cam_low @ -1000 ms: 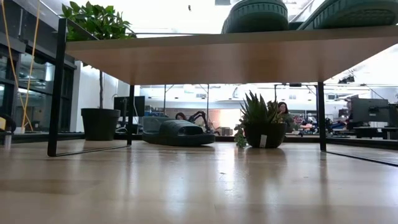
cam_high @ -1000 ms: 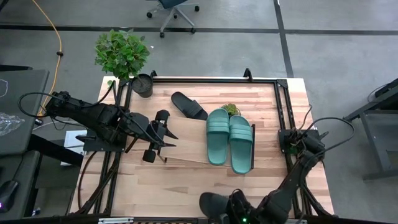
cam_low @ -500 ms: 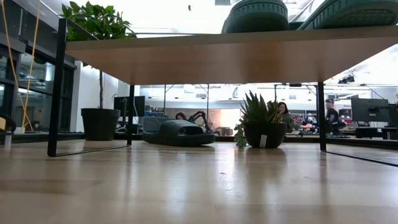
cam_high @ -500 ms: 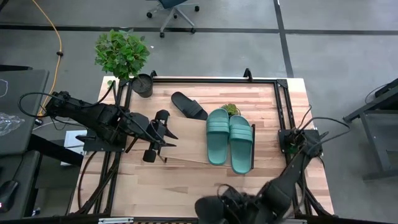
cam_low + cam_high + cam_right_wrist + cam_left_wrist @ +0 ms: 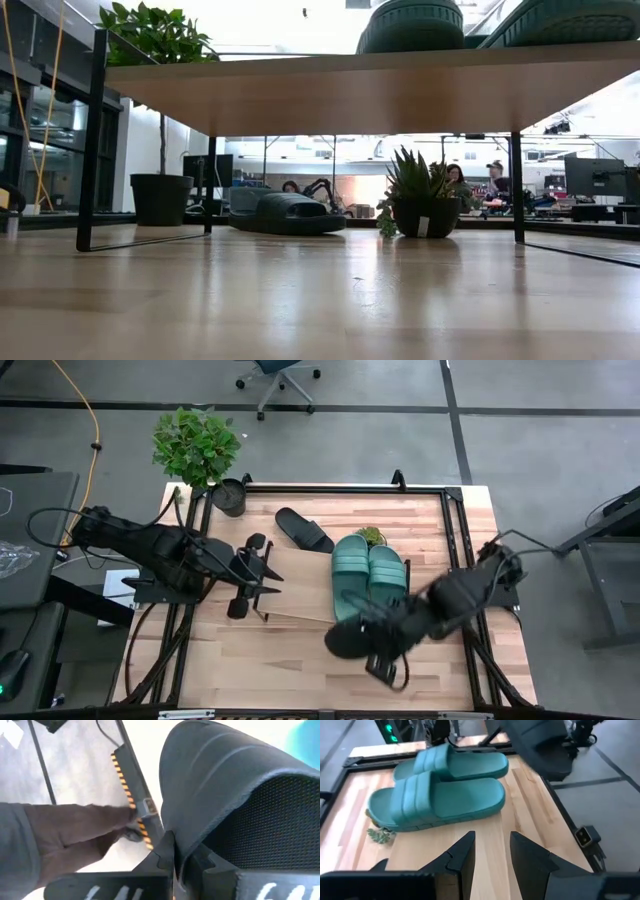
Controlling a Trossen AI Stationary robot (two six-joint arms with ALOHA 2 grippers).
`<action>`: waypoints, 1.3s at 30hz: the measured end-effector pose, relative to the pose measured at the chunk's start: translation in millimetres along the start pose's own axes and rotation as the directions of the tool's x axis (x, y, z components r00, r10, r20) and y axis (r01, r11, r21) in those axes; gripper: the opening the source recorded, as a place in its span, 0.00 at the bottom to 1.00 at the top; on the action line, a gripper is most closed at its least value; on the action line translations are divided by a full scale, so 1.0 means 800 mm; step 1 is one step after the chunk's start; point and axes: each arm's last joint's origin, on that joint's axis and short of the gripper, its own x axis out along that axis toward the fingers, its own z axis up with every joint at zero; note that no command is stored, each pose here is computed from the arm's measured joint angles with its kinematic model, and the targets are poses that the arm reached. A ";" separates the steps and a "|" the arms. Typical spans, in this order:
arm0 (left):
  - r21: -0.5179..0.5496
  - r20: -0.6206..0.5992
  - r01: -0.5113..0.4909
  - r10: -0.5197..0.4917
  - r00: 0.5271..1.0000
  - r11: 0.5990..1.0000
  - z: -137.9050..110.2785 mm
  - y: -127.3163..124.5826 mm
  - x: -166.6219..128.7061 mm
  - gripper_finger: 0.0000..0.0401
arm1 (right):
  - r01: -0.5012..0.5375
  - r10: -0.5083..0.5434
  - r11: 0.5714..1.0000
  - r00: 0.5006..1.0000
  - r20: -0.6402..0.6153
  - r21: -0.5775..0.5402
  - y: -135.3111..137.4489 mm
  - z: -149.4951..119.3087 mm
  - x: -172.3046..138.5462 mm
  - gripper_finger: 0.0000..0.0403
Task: Pick and place slides into the shelf
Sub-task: Put the bottom black slipper on the shelf
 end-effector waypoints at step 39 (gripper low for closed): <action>-0.130 0.075 -0.249 0.260 0.963 0.960 0.003 0.014 -0.029 0.28 | -0.314 0.373 0.785 0.928 0.004 -0.534 -0.259 0.202 -0.083 0.00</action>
